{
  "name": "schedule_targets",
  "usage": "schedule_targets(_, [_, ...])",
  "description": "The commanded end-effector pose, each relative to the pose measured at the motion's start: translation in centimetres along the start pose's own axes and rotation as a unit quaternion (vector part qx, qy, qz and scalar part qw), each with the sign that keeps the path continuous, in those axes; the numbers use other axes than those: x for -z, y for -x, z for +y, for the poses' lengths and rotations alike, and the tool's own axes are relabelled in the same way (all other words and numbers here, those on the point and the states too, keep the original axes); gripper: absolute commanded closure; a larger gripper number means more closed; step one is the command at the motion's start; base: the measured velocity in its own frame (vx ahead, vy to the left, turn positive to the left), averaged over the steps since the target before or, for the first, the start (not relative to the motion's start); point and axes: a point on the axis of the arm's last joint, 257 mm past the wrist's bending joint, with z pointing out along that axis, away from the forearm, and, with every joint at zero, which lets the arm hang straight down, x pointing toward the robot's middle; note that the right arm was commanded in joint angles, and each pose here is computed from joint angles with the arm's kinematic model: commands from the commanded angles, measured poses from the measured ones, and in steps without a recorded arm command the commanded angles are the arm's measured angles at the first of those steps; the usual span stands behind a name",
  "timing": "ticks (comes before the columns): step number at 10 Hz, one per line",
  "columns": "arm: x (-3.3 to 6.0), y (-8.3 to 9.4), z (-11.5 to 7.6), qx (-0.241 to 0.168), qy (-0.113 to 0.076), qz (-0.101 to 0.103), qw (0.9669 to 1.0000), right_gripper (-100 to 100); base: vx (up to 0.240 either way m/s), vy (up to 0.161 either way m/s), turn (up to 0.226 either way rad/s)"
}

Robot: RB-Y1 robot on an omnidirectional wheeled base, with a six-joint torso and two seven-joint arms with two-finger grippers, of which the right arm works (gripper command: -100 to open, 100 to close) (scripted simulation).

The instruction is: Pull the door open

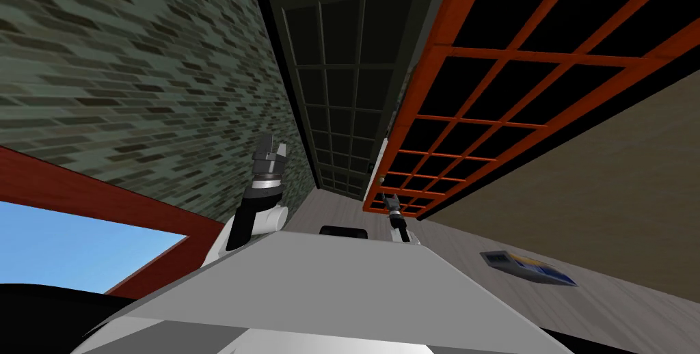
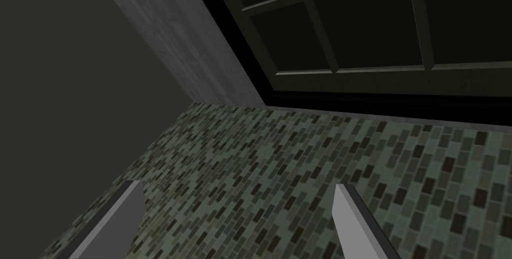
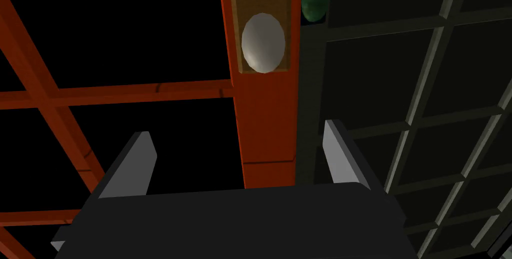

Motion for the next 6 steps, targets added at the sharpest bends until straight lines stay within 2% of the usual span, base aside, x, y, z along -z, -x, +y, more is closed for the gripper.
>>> schedule_targets(1, [1.31, -0.4, -2.0, -0.001, -0.012, 0.003, 0.9999, -100, 0.188, 0.081, 0.085])
schedule_targets(3, [1.47, -0.4, -2.4, -0.001, -0.014, 0.003, 0.9999, -100, 0.112, 0.034, 0.024])
schedule_targets(4, [1.89, -0.3, -3.8, -0.002, -0.021, 0.002, 0.9998, -100, 0.134, 0.01, 0.083])
schedule_targets(6, [1.82, 0.2, -4.7, -0.002, -0.025, -0.004, 0.9997, -100, 0.214, 0.022, 0.118])
